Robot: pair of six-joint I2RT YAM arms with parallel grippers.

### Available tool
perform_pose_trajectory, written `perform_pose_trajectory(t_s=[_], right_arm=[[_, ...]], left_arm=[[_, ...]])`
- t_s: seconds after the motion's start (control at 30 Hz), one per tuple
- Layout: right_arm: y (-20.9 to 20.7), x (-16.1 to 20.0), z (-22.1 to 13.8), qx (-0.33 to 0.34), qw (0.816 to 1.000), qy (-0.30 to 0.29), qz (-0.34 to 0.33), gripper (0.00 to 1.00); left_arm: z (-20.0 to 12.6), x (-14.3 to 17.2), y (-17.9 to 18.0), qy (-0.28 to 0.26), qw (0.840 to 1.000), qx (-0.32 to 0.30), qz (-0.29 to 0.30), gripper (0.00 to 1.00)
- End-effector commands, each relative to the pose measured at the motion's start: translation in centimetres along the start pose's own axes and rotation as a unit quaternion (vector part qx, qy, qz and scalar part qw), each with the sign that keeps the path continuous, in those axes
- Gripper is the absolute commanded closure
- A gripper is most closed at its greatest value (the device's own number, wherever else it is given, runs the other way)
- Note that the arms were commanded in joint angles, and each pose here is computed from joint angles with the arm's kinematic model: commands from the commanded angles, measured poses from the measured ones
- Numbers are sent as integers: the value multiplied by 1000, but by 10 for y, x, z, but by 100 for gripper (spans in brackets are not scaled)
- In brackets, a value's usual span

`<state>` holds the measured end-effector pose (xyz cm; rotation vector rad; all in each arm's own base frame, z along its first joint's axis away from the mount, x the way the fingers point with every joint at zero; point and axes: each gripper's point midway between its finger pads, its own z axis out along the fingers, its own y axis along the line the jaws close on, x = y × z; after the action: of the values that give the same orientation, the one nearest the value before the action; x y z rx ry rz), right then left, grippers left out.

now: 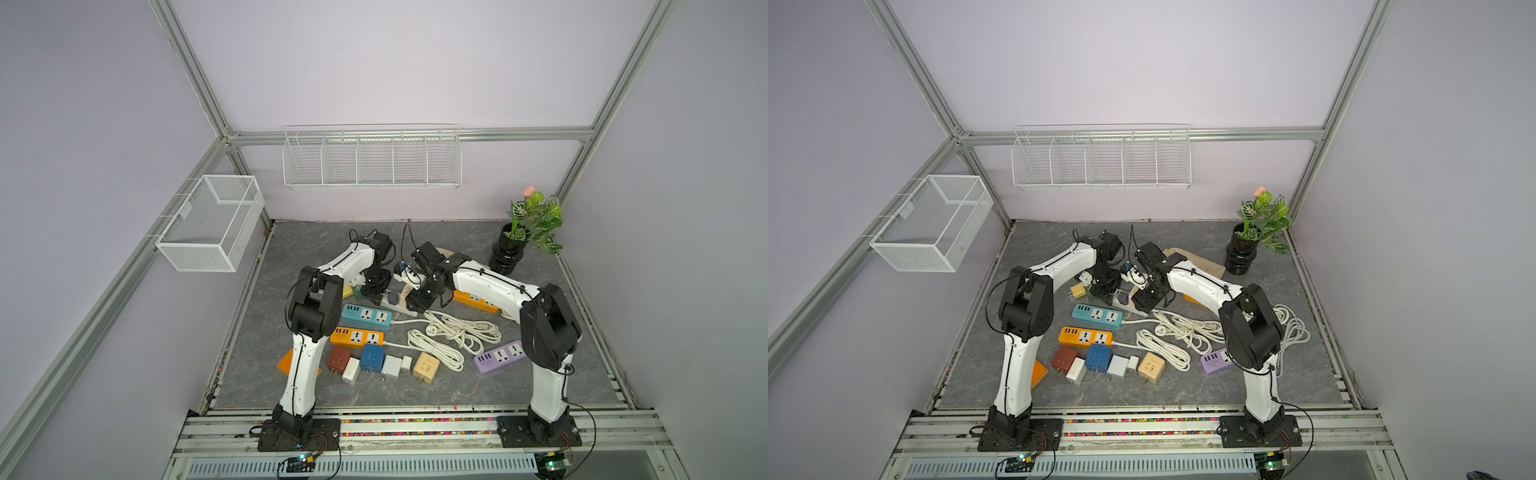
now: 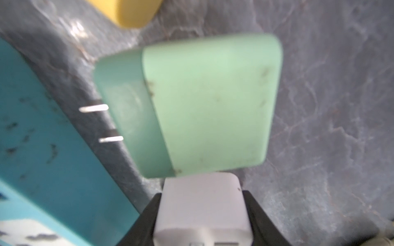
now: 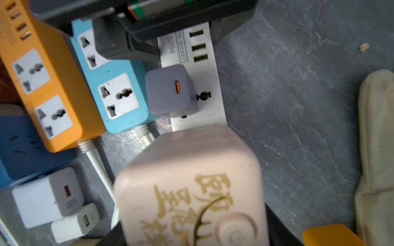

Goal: Pull the plug off the socket
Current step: Remove the plug from the socket.

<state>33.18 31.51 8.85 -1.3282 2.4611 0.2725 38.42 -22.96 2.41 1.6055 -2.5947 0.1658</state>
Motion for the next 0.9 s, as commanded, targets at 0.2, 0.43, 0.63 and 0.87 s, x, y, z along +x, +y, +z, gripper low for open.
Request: perform_pose_trajectory(t_s=[0.2,0.43,0.63,0.87], right_arm=[[1,-9,-36,94,994,-19,-52,81],[10,-9,-46,56,997,-32,-31,81],[-3,-15,-60,18,995,-80,50,81],[-3,-4,-39,-110,977,-59,174,77]], left_arm=[[13,-9,-10,-24,1000,11,-2,100],[12,-10,-10,-24,1000,12,-3,100],[11,-9,-10,-22,1000,16,-4,100],[9,-8,-10,-20,1000,21,-3,100]])
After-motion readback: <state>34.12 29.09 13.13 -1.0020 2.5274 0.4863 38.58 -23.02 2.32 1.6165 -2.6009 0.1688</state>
